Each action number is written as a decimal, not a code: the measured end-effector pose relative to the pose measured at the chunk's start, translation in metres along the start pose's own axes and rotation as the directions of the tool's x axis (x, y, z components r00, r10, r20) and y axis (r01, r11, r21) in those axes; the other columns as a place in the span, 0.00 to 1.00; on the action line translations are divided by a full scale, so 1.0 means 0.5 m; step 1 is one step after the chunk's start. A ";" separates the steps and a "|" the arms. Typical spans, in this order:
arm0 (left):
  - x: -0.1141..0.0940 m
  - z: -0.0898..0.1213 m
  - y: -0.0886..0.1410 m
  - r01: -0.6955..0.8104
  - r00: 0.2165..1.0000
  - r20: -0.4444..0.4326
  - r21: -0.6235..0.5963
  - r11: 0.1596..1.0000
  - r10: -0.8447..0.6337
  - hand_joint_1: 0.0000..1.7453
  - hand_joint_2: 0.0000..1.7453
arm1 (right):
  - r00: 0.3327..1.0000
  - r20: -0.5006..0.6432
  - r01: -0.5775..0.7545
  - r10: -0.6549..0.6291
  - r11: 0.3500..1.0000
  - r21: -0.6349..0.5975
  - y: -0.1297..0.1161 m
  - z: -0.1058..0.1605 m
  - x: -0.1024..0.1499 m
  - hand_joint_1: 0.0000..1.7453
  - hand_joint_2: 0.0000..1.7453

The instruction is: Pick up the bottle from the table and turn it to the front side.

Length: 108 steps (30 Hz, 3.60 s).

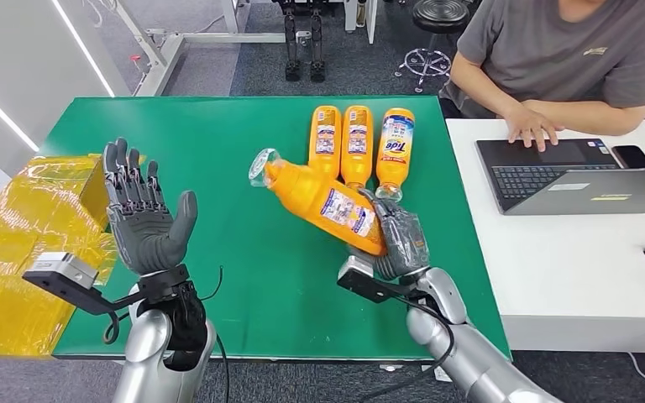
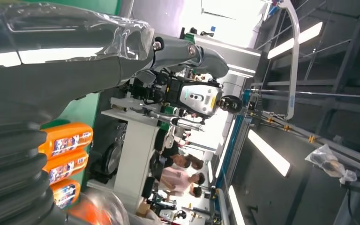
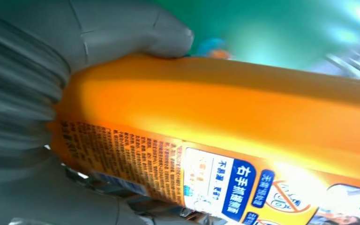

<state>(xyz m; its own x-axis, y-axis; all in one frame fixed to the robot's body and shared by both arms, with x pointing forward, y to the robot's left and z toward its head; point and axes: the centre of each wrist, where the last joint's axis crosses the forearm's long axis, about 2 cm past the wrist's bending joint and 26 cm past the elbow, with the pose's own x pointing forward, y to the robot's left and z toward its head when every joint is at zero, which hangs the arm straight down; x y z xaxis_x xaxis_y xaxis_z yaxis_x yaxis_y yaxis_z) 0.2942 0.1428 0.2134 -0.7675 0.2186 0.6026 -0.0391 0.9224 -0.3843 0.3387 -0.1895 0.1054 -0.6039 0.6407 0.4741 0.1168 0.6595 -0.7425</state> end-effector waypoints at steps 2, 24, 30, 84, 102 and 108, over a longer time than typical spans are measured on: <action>-0.001 -0.001 -0.003 -0.008 1.000 -0.004 0.009 1.000 0.008 0.00 1.00 | 0.998 0.010 0.067 -0.067 0.995 -0.077 0.005 0.009 0.013 1.00 1.00; -0.051 0.058 -0.063 -0.349 0.926 -0.225 -0.195 0.917 0.305 0.00 1.00 | 0.960 0.003 0.278 -0.280 0.951 -0.137 0.046 0.016 0.078 1.00 1.00; -0.061 0.071 -0.069 -0.364 0.916 -0.259 -0.216 0.906 0.306 0.00 1.00 | 0.952 -0.031 0.301 -0.303 0.952 -0.054 0.055 0.025 0.088 1.00 1.00; -0.076 0.070 -0.034 -0.235 0.954 -0.238 -0.210 0.949 0.183 1.00 1.00 | 0.953 0.094 0.223 -0.287 0.878 0.424 0.087 -0.048 0.123 1.00 1.00; -0.073 0.066 -0.033 -0.228 0.956 -0.229 -0.195 0.954 0.182 1.00 1.00 | 0.954 0.104 0.214 -0.280 0.885 0.414 0.088 -0.054 0.124 0.22 1.00; -0.070 0.061 -0.034 -0.225 0.959 -0.218 -0.187 0.956 0.183 1.00 1.00 | 0.935 0.128 0.280 -0.332 0.908 0.312 0.093 -0.051 0.146 0.00 1.00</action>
<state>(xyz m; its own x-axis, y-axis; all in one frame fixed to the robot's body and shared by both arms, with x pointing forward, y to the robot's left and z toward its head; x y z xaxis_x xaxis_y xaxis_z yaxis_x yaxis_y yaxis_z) 0.3020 0.1099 0.1775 -0.6037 0.4473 0.6599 0.2548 0.8926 -0.3719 0.3200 -0.1021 0.1176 -0.7039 0.3294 0.6293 -0.3091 0.6556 -0.6890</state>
